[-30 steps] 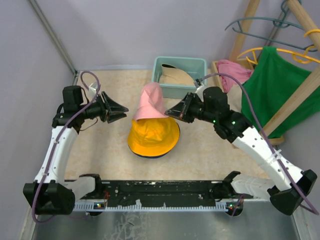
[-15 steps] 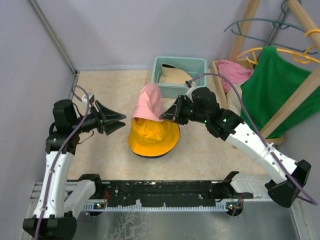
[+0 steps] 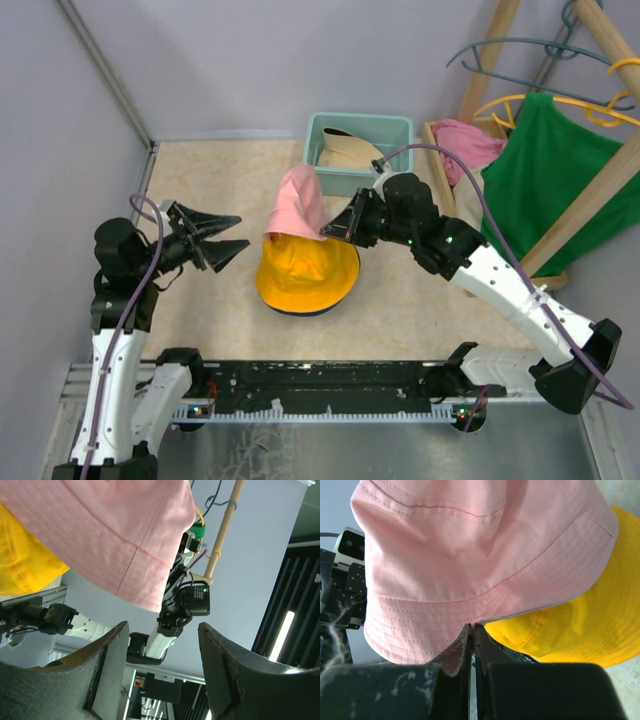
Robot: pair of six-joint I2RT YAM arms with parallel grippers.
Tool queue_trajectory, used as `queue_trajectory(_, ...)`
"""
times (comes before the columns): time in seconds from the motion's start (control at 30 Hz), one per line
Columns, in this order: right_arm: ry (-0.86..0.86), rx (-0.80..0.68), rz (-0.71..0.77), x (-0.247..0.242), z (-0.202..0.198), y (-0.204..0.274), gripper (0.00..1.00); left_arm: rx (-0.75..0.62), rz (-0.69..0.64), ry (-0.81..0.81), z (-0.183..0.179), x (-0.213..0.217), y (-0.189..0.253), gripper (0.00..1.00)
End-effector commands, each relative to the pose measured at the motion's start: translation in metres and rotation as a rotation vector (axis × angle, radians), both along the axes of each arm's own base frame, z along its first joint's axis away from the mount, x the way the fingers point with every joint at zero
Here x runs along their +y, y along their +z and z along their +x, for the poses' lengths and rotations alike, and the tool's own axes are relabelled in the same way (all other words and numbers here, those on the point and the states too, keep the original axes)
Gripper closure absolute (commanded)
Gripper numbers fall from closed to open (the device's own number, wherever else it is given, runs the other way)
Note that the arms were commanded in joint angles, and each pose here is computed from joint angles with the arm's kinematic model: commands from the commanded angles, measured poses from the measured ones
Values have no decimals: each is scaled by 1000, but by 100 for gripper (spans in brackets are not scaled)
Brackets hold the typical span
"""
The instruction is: Stack the hats
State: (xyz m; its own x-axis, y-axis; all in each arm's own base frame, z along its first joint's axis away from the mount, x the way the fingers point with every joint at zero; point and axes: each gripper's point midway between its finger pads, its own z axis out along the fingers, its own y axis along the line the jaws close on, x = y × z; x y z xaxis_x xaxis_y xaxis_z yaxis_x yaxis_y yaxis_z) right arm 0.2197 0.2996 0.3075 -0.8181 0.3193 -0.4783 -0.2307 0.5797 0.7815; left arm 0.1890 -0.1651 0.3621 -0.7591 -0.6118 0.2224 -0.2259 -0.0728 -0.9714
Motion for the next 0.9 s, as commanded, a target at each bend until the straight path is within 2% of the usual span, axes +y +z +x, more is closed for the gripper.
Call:
queue_trajectory(0.0,-6,-91,63,-2,-2,31,100,-36,-25,44,7,4,27,36)
queue_trajectory(0.23,-16,-109,77,-3,0,35,100,17,-17,57,1,5,30,36)
queue_trajectory(0.4,-11,-111,84,0,1,35,100,46,27,6,6,1,27,38)
queue_trajectory(0.63,2,-106,97,5,2,34,100,-61,152,-71,61,-13,15,36)
queue_trajectory(0.77,4,-105,98,7,3,35,100,-123,199,-29,98,-21,11,36)
queue_trajectory(0.87,8,-103,92,8,5,34,100,-156,174,17,111,-42,22,39)
